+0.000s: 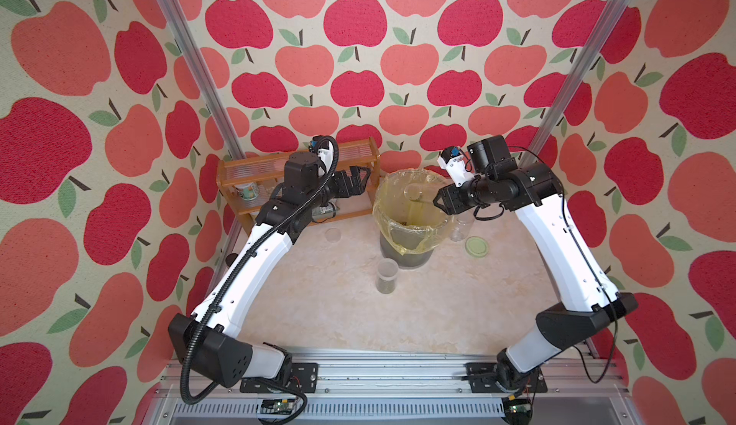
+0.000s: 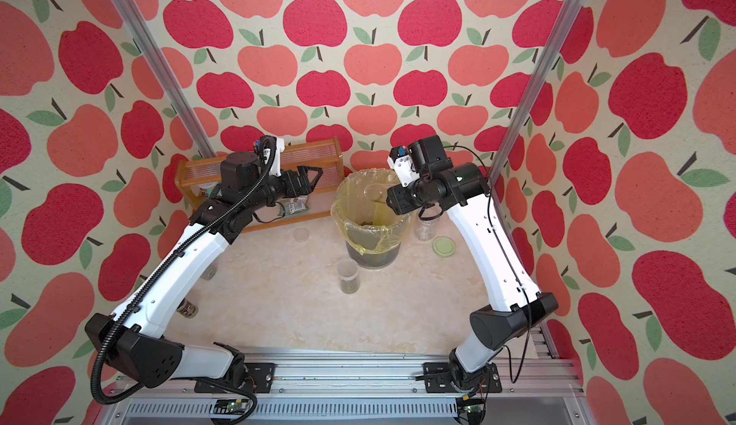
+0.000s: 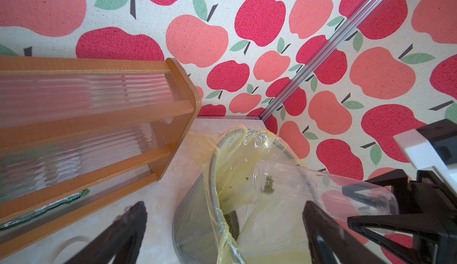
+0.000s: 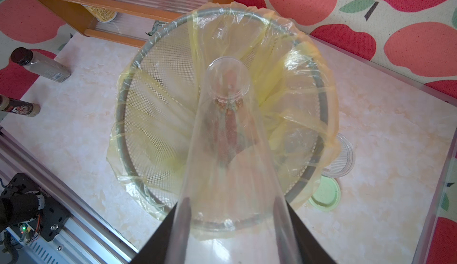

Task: Empty moldy mung beans from jars
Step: Pour the moldy mung beans from the jar into the trash bin, then place the jar at the center of the board.

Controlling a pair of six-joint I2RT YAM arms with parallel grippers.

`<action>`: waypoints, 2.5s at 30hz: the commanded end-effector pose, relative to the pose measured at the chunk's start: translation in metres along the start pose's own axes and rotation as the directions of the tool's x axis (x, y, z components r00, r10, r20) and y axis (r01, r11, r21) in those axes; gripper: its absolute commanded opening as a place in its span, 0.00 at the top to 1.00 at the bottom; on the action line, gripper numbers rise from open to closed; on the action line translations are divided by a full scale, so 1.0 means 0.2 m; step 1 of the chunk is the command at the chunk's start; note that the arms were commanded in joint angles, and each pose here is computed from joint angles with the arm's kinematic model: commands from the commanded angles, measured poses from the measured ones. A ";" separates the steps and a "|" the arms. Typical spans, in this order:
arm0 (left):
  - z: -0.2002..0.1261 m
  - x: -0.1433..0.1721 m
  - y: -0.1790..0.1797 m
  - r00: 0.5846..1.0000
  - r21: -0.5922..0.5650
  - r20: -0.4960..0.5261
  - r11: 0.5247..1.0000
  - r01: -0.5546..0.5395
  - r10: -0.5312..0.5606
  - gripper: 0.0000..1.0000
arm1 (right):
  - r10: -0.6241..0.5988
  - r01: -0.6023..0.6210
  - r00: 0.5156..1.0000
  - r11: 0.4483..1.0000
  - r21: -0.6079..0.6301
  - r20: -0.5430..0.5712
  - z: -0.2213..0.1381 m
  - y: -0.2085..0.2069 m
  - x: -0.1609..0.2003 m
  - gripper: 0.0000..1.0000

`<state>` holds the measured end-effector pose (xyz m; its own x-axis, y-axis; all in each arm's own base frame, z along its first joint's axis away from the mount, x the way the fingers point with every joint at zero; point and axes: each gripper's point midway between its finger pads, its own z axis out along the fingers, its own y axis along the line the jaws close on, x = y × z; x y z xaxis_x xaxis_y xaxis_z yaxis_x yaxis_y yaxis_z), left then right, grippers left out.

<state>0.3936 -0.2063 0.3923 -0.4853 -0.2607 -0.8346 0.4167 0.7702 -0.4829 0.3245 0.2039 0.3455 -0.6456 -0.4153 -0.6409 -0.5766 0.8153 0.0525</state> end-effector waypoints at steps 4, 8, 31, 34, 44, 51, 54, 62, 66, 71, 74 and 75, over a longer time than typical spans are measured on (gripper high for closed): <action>-0.08 -0.05 -0.02 0.999 0.004 0.030 1.000 -0.020 0.020 0.00 | 0.036 -0.033 0.998 0.998 -0.044 0.059 -0.05 0.01 0.02 0.64; -0.07 -0.07 -0.03 0.999 0.010 0.017 1.000 -0.030 0.030 0.00 | 0.038 -0.037 0.998 0.999 -0.026 0.043 -0.01 -0.05 -0.06 0.65; -0.06 -0.08 -0.03 1.000 0.006 0.004 1.000 -0.028 0.028 0.00 | 0.100 -0.091 0.988 0.992 -0.082 0.115 -0.03 -0.03 0.00 0.66; -0.03 -0.07 0.00 1.000 -0.011 0.001 1.000 -0.028 0.028 0.00 | 0.111 -0.104 0.985 0.993 -0.059 0.134 -0.09 -0.07 0.06 0.65; 0.11 -0.13 -0.14 0.998 0.142 0.003 0.988 0.059 -0.060 0.00 | 0.068 -0.006 0.889 0.991 -0.136 0.454 -0.17 -0.02 -0.23 0.65; 0.17 -0.16 -0.35 0.991 0.292 -0.012 0.948 0.129 -0.131 0.00 | 0.019 0.073 0.767 0.991 -0.116 0.642 -0.22 0.03 -0.29 0.64; 0.19 -0.13 -0.46 0.993 0.347 -0.043 0.931 0.116 -0.108 0.01 | -0.040 0.143 0.697 0.986 -0.084 0.716 -0.27 0.09 -0.28 0.64; 0.26 -0.10 -0.55 0.978 0.422 -0.128 0.884 0.201 -0.161 0.06 | -0.114 0.225 0.585 0.974 -0.027 0.803 -0.39 0.19 -0.24 0.63; 0.29 -0.09 -0.58 0.970 0.446 -0.166 0.864 0.234 -0.177 0.05 | -0.131 0.261 0.558 0.965 -0.024 0.819 -0.41 0.23 -0.23 0.63; 0.31 -0.10 -0.62 0.966 0.475 -0.190 0.845 0.247 -0.176 0.06 | -0.143 0.296 0.552 0.955 -0.033 0.821 -0.39 0.27 -0.23 0.63; 0.31 -0.09 -0.66 0.964 0.489 -0.207 0.836 0.248 -0.165 0.08 | -0.148 0.295 0.541 0.955 -0.022 0.828 -0.39 0.27 -0.24 0.63; 0.31 -0.09 -0.67 0.963 0.494 -0.216 0.833 0.250 -0.161 0.09 | -0.150 0.294 0.537 0.956 -0.017 0.830 -0.39 0.27 -0.25 0.63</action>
<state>0.4022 -0.3308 0.4469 -0.6876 -0.2800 -0.6700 0.5849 0.3332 -0.7395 0.2942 0.2328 0.4172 0.0504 -0.0422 -0.9978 -0.7405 0.6689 -0.0657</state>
